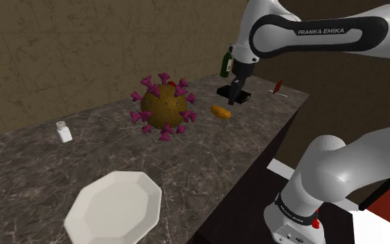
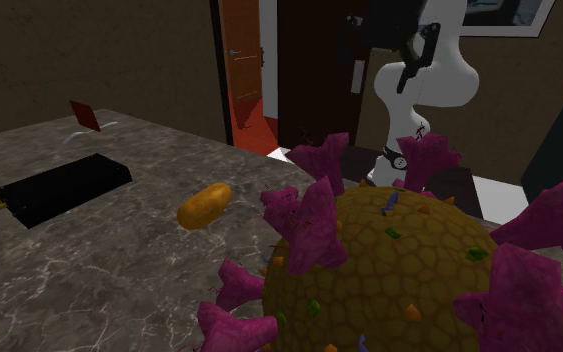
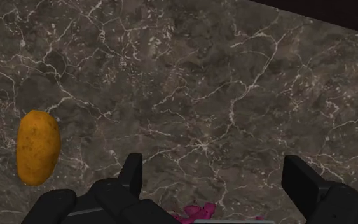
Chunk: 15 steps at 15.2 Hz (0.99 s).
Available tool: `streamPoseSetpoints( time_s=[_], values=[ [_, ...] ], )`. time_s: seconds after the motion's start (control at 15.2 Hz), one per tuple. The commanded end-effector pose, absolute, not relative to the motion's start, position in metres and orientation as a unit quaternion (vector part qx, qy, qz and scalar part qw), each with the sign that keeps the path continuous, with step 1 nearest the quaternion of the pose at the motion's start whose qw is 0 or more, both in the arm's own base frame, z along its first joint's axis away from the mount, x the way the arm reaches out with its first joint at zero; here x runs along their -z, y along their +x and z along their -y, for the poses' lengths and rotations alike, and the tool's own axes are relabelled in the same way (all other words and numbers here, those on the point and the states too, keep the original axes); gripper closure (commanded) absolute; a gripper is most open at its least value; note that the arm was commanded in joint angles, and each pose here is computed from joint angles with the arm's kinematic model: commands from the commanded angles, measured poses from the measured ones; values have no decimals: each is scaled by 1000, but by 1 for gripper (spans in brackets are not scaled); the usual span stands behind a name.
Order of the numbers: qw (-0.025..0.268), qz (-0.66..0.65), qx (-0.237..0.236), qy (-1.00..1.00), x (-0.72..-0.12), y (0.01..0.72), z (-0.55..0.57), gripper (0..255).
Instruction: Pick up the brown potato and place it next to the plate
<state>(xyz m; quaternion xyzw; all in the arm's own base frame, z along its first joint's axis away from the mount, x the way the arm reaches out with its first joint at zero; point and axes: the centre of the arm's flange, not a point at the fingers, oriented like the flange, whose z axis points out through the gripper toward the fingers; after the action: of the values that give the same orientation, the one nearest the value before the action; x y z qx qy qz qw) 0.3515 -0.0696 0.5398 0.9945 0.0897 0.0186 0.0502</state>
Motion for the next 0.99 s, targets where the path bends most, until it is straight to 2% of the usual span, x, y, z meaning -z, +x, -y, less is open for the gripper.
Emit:
streamPoseSetpoints(
  time_s=[0.0,0.92],
  values=[
    [50,-89,-19,995,-526,362,89,0],
    [48,-83,-16,995,-433,460,216,0]
  ],
)
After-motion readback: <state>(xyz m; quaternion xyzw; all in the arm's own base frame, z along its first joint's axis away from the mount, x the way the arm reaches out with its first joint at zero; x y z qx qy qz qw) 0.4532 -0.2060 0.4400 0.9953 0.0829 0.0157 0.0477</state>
